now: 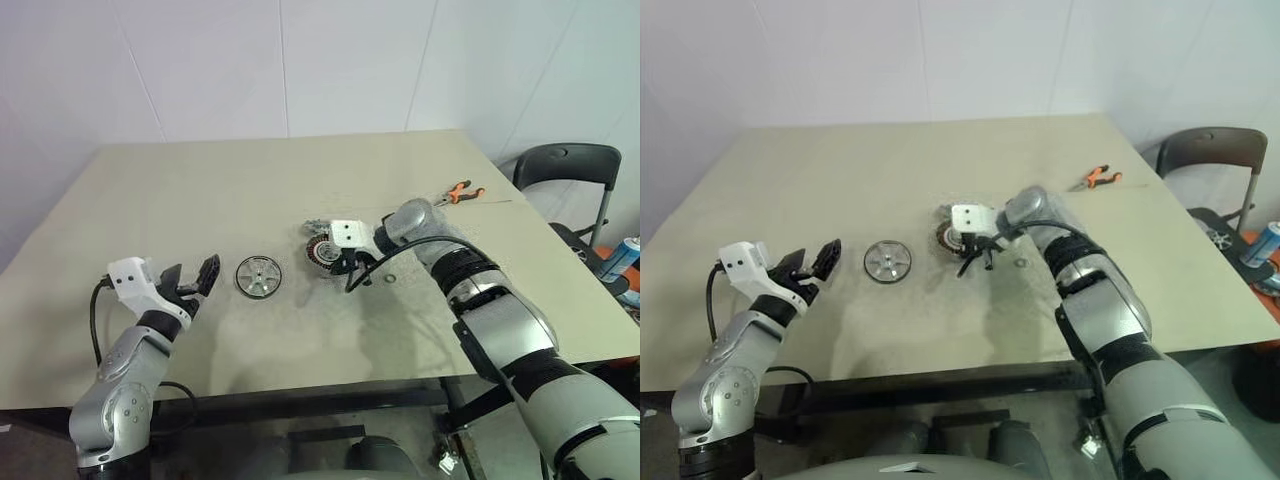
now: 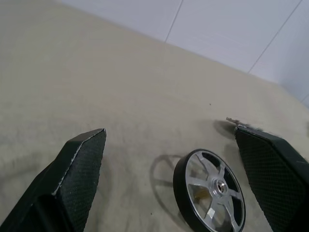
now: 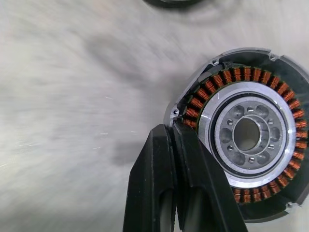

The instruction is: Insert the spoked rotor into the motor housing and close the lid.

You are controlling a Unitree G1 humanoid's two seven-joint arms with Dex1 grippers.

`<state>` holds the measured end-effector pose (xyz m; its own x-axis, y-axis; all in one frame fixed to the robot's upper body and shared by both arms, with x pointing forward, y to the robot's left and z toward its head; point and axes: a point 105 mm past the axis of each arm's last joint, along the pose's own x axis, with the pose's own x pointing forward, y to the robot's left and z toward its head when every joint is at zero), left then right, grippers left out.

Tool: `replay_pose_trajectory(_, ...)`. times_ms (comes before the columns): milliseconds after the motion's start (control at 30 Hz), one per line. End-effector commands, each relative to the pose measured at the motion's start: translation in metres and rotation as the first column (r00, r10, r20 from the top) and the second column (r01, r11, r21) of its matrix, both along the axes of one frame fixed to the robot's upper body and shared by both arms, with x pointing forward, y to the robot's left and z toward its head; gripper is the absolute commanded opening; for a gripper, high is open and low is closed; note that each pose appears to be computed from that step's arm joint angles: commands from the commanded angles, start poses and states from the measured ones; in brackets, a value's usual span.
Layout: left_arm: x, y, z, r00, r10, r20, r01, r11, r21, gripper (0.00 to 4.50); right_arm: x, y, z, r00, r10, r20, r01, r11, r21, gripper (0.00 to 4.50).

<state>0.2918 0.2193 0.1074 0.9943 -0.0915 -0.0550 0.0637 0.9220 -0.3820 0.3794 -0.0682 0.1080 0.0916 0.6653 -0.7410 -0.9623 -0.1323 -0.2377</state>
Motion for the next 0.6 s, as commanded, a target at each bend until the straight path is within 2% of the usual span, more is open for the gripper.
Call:
replay_pose_trajectory(33,0.004,-0.003,0.01,0.999,-0.012,0.048,0.011,1.0,0.005,4.5,-0.017,-0.005,0.022,0.996,0.085,0.011,-0.086,0.996,0.024,0.02)
replay_pose_trajectory(200,0.009,-0.007,0.009,0.999,-0.03,0.045,0.03,1.0,-0.002,4.5,-0.039,-0.013,0.017,0.996,0.08,-0.047,-0.079,0.997,0.024,0.02)
replay_pose_trajectory(333,0.013,-0.01,0.009,0.998,-0.052,0.045,0.052,0.999,0.002,4.5,-0.048,-0.014,0.007,0.996,0.074,-0.05,-0.074,0.997,0.006,0.02)
replay_pose_trajectory(600,0.015,-0.009,0.009,0.997,-0.059,0.043,0.058,0.998,0.004,4.5,-0.057,-0.01,0.007,0.994,0.074,-0.081,-0.074,0.997,0.008,0.02)
